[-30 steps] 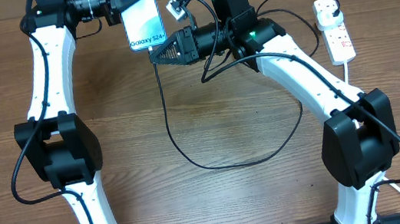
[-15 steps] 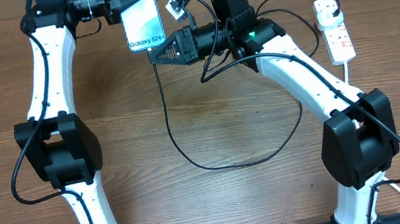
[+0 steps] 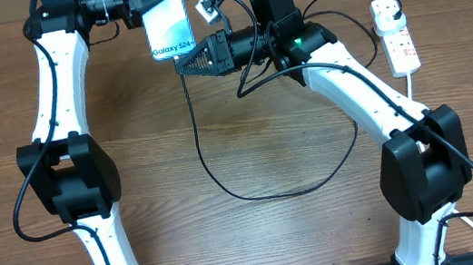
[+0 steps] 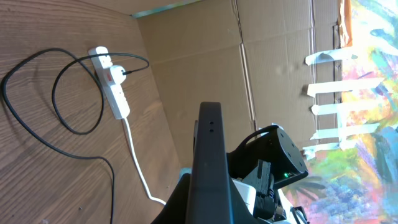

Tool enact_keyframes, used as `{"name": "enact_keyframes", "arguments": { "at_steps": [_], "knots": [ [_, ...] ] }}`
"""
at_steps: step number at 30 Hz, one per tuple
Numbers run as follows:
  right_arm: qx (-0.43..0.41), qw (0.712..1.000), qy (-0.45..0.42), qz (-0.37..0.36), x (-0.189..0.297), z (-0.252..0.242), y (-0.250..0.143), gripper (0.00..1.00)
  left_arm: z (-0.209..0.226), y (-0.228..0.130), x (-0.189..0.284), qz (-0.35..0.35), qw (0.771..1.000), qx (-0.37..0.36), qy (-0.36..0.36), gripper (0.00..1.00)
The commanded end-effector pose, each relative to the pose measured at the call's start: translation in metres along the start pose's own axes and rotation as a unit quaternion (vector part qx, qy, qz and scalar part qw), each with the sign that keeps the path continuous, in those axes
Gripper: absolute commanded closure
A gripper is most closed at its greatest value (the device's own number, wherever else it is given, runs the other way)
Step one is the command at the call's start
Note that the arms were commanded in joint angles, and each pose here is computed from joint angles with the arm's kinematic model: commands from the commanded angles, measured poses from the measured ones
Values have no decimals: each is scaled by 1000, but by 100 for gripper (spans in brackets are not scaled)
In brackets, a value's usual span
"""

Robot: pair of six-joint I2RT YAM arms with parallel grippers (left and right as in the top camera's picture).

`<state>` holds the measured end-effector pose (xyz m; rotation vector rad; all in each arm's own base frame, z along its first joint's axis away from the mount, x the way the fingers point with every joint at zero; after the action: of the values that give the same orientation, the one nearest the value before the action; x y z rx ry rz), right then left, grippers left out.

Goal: Plug charger to phone and switch on socket
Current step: 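Align and push the USB-C plug into the phone's bottom port, then release the plug and lower the phone onto the table with the left gripper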

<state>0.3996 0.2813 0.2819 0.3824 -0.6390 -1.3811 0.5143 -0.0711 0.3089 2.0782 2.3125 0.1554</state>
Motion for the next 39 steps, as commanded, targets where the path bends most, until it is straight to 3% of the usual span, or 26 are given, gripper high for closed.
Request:
{"name": "enact_keyframes", "arguments": {
  "at_steps": [1,24,33,39],
  "knots": [
    [13,999,-38,-37,9,-10,13,96,-18,-15,-20,57,998,-14,-32,96],
    [16,998,-38,-47,10,-9,17,95,-19,-20,-36,73,997,-10,-33,96],
    [4,999,-31,-36,9,-8,13,53,-18,-15,-20,57,998,-13,-31,96],
    [8,999,-31,-39,17,-11,15,48,-17,-13,-15,51,998,-18,-31,96]
  ]
}}
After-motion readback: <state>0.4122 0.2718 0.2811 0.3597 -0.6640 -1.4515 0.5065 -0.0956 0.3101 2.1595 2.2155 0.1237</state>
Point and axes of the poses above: each gripper's point midway between its finger pads, its own x axis back along the fingers, its own z axis along the line the jaws close on, y = z × x, the point moved 8 cm from there along x, back along the fingers, and after that the axes turned 9 degrees about x, right-handed, at the moved point
